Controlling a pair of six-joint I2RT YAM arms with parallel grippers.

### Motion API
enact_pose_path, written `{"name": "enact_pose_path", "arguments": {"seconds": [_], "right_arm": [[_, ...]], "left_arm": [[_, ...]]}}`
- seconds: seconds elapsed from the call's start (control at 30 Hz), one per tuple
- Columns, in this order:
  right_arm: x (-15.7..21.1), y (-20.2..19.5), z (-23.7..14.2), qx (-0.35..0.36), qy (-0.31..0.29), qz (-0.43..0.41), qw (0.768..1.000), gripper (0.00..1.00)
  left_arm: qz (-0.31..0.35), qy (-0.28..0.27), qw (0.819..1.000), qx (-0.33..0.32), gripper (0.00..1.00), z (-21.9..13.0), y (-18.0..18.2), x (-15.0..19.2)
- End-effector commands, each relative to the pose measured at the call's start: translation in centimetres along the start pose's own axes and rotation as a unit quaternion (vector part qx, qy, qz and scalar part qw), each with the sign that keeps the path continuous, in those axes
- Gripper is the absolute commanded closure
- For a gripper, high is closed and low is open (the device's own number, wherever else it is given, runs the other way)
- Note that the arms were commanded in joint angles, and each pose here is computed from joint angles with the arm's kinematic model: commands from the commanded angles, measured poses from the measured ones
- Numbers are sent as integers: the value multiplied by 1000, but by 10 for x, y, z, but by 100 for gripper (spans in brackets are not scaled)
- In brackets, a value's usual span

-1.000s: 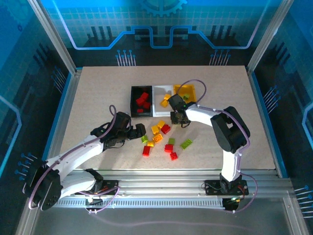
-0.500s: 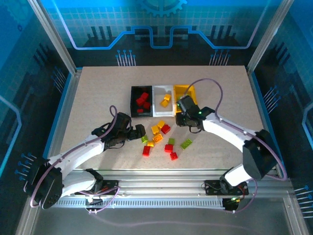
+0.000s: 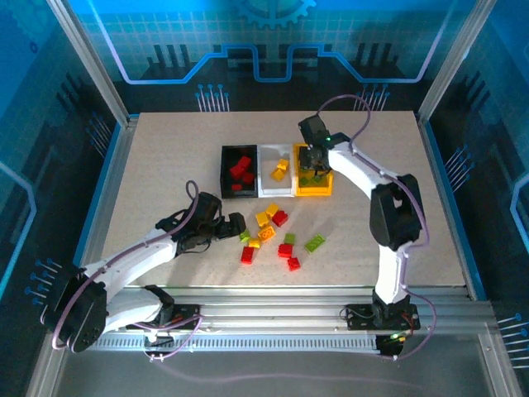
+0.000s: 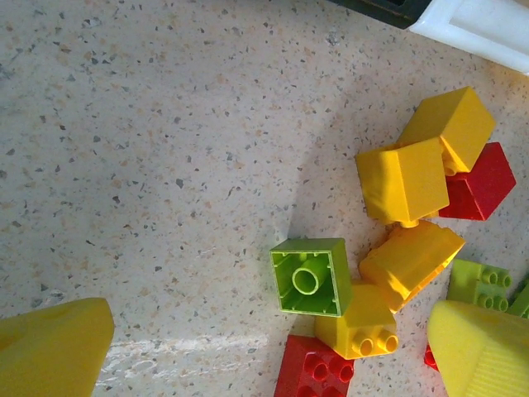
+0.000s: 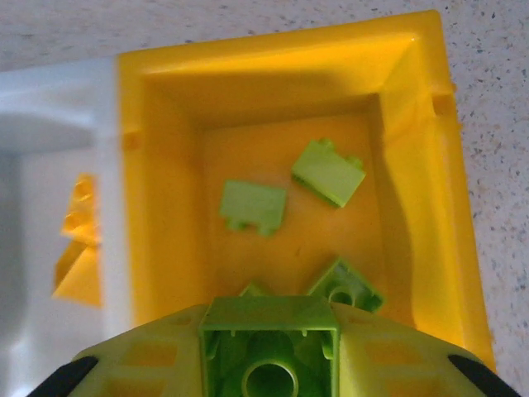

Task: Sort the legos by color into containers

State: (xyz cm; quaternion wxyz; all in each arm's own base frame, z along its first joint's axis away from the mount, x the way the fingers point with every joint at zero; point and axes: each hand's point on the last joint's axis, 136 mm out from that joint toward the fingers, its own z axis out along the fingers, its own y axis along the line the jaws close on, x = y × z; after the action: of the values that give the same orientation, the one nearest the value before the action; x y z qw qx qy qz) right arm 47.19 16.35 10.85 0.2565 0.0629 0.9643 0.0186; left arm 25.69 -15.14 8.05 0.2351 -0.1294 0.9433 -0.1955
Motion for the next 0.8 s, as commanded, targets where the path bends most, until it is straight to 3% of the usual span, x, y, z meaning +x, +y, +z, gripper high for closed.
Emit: {"name": "enact_pose_path", "arguments": {"seconds": [0.0, 0.07, 0.17, 0.3, 0.43, 0.57, 0.77], "right_arm": [[2, -6, 8, 29, 28, 7, 999, 65], [-1, -5, 13, 29, 31, 12, 999, 61], [-4, -2, 11, 20, 30, 17, 999, 46], [-10, 5, -14, -6, 9, 18, 1000, 35], [-2, 14, -46, -43, -12, 17, 999, 34], [27, 23, -73, -71, -23, -10, 997, 34], [68, 12, -85, -87, -18, -13, 996, 34]], "left_arm": [[-14, 1, 1000, 9, 1, -1, 0, 1], [-15, 1, 1000, 9, 1, -1, 0, 1], [-16, -1, 1000, 10, 1, -2, 0, 0], [-13, -1, 1000, 12, 1, -4, -2, -2], [0, -4, 1000, 18, 2, -5, -7, -7], [33, 8, 999, 23, 15, 0, -20, -14], [107, 32, 993, -33, 14, 31, -31, -11]]}}
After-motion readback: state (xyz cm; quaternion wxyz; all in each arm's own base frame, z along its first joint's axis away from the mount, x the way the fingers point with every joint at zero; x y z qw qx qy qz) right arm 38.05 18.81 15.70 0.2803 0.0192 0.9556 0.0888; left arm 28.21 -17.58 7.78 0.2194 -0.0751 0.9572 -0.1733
